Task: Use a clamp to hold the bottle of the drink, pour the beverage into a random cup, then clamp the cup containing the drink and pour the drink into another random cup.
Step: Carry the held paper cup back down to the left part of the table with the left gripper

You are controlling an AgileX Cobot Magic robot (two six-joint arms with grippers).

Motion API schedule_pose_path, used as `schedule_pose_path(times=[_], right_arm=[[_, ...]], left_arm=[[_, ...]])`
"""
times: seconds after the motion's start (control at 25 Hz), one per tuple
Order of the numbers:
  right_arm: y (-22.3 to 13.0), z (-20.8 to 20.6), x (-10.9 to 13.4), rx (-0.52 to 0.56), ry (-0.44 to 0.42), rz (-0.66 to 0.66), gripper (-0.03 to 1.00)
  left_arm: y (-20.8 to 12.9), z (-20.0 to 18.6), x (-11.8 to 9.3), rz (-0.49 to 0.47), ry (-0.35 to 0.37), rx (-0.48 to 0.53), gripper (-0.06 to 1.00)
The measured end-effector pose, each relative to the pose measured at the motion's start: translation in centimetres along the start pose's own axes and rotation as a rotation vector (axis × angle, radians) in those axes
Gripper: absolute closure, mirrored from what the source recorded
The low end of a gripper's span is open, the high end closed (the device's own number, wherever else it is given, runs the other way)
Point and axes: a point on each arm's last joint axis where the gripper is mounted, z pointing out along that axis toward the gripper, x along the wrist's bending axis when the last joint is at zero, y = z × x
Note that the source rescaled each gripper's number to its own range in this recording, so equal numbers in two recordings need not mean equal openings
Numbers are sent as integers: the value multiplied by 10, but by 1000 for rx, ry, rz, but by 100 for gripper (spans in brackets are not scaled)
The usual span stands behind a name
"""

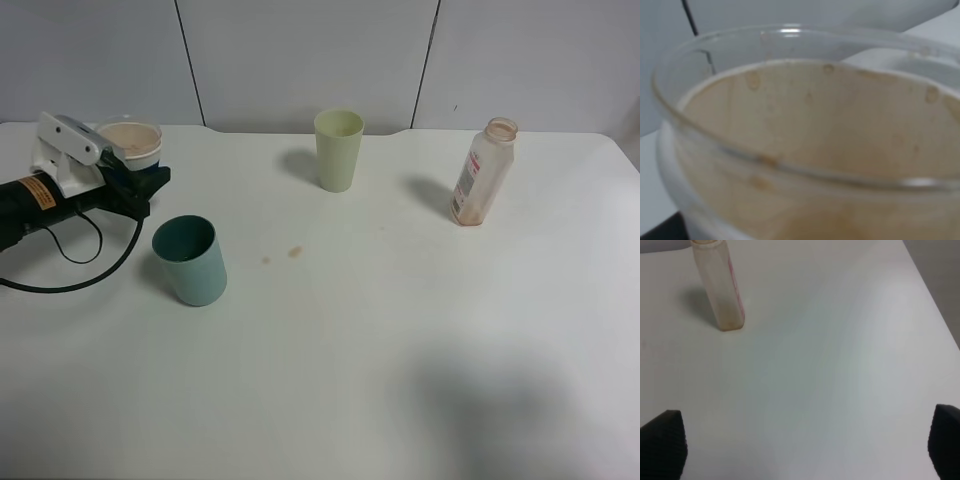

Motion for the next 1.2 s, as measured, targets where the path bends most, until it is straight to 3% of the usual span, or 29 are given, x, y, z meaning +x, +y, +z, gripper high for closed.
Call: schedule_pose_path(times=[0.72, 1.2], right_arm=[[0, 0, 0, 0, 0, 0, -3], [0, 0, 0, 0, 0, 0, -3]], left_arm=[[1, 12, 8, -19, 22, -24, 94], [-19, 15, 7, -56, 20, 18, 94]])
